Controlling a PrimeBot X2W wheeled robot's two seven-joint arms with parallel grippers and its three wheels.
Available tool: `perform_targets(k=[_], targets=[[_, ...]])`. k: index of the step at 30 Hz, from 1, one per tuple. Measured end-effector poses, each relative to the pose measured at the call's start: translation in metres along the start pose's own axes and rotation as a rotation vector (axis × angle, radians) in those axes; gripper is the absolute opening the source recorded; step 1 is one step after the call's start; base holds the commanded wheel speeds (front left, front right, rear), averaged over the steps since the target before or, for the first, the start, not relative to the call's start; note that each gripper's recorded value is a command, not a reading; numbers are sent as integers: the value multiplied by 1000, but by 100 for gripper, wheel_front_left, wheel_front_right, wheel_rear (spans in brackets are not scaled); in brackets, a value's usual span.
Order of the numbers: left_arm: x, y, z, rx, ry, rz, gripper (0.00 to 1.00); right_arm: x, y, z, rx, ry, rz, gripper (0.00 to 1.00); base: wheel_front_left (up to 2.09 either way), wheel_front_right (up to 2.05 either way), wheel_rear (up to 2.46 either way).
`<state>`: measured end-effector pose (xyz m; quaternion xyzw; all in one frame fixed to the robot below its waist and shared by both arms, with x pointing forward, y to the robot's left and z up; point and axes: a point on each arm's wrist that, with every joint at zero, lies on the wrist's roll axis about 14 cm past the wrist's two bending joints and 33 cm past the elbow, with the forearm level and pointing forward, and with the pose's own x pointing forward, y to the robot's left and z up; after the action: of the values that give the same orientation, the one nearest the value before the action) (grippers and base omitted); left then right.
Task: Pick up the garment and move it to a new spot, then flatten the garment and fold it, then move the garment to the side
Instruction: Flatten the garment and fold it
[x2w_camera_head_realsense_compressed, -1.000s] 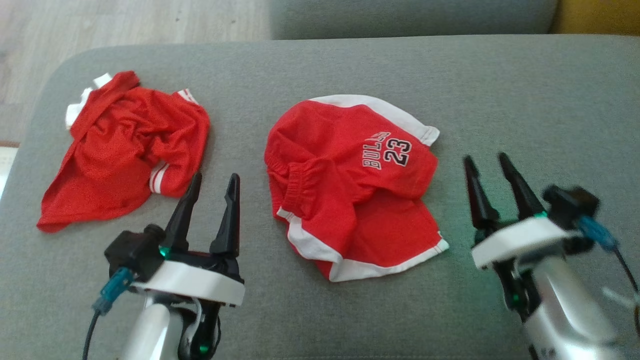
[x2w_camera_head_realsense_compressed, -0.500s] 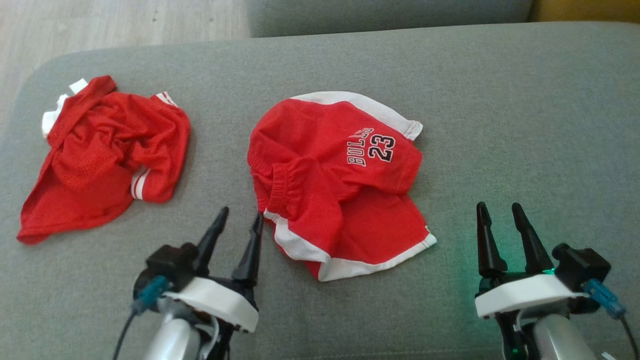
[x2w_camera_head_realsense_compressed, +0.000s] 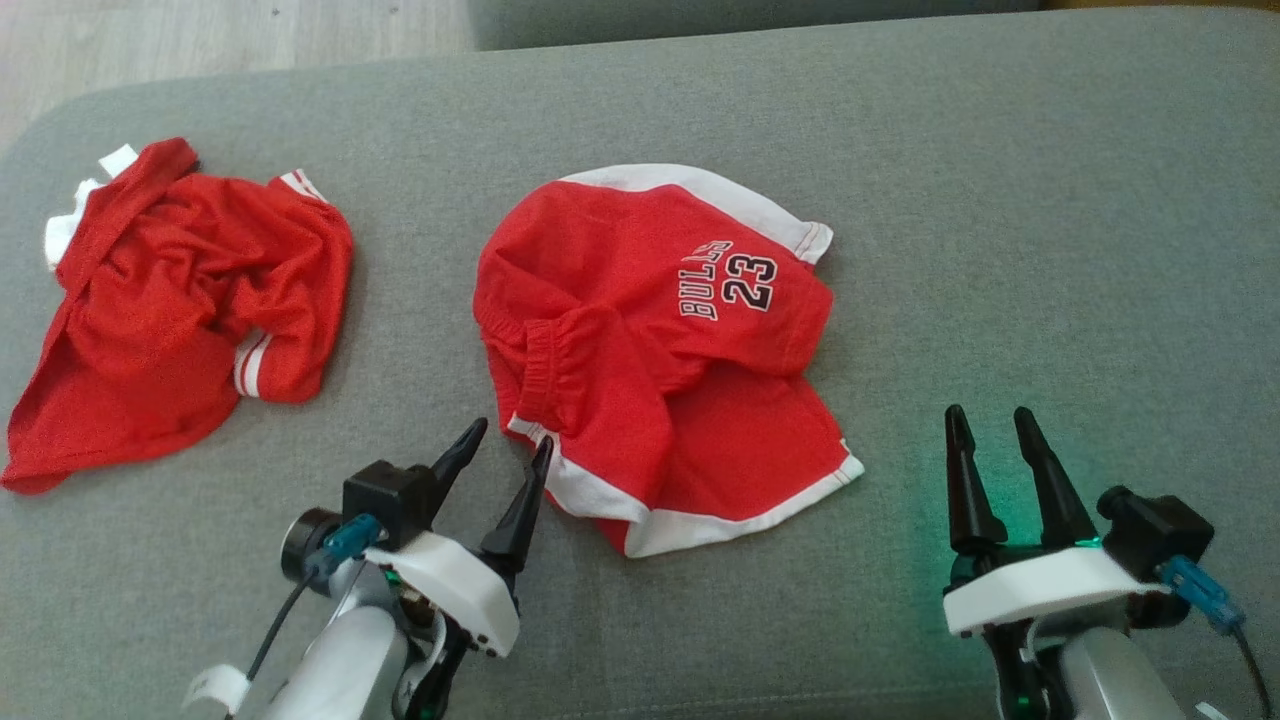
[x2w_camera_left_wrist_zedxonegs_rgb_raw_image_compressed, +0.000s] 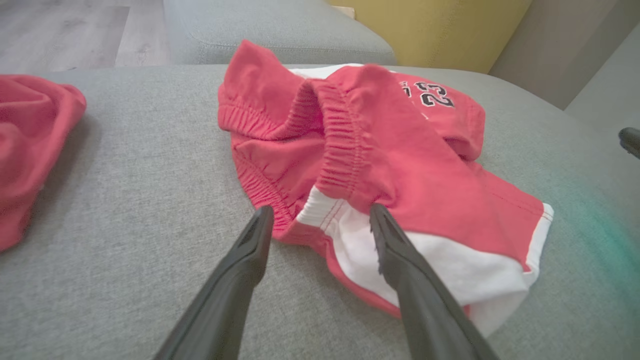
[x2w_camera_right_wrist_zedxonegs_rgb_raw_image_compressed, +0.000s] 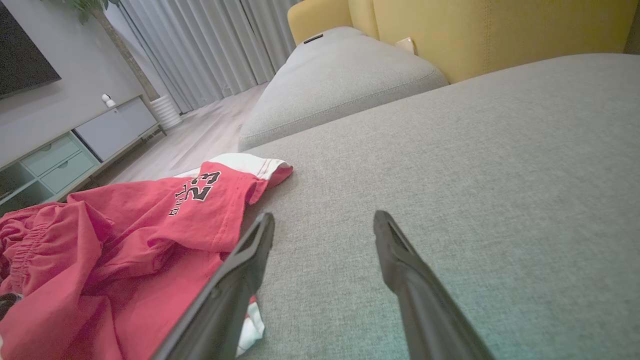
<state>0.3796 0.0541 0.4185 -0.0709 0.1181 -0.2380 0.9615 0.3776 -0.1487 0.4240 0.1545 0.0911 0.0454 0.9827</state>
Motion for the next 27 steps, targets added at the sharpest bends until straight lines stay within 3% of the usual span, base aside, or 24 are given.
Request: perform_targets(k=[17,18,19,20,27], targets=[[14,3,-7,15,33,-14,99,4,-4,-4,8,14,-11,100,0,0,0],[14,2,-8,15,37,-16,41,4,-4,-5,8,17,-11,100,0,0,0],[14,2,-9,15,39,-17,13,4,-4,-6,8,19,-11,100,0,0,0],[14,2,-9,12,39,-17,0,4,-3,-6,9,20,-10,100,0,0,0],[11,3,-1,11,16,-12,0,2,7,-18,11,62,21,100,0,0,0]])
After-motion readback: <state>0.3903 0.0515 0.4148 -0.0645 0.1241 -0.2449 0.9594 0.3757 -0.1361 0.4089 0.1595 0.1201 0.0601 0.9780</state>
